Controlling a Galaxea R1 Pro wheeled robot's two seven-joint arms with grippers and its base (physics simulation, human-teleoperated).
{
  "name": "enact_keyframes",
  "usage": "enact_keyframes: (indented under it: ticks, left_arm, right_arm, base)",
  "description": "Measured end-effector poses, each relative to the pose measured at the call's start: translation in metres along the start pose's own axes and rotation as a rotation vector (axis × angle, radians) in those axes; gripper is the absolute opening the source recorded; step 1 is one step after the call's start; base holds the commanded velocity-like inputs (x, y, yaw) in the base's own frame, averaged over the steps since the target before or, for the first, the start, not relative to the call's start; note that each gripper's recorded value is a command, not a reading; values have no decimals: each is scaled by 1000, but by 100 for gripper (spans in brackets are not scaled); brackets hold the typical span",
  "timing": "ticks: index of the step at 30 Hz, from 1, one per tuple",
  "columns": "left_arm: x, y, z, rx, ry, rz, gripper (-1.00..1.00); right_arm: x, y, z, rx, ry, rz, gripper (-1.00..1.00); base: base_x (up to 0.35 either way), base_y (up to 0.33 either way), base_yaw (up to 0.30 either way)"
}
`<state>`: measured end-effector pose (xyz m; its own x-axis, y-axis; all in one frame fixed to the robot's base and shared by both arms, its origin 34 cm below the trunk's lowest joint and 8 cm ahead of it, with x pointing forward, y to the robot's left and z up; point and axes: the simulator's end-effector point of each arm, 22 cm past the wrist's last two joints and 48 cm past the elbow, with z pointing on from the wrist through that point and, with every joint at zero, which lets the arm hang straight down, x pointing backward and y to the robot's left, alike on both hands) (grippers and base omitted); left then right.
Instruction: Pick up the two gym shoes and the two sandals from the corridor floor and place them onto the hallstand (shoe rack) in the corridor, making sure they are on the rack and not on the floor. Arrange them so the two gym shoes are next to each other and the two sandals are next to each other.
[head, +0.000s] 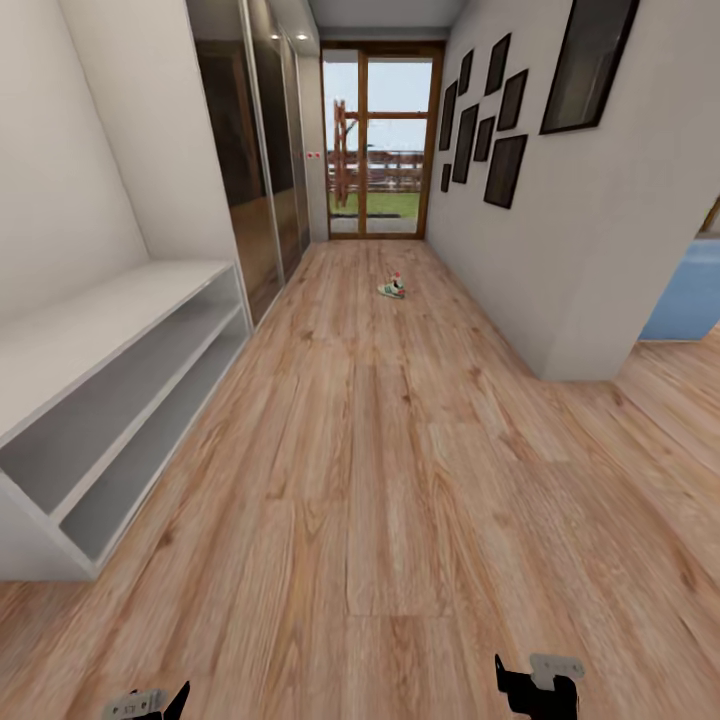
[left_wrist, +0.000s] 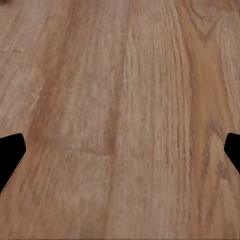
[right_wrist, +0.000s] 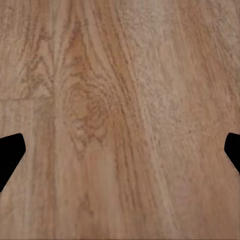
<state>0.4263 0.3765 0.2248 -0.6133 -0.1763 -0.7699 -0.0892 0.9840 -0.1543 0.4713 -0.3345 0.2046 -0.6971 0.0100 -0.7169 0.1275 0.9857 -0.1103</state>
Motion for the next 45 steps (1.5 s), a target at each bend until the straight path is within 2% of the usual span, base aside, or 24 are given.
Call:
enact_keyframes:
  ticks: [45]
  left_arm:
    - [0, 0, 0, 0, 0, 0, 100]
  right_arm:
    - [0, 0, 0, 0, 0, 0, 100]
  base:
    - [338, 0, 0]
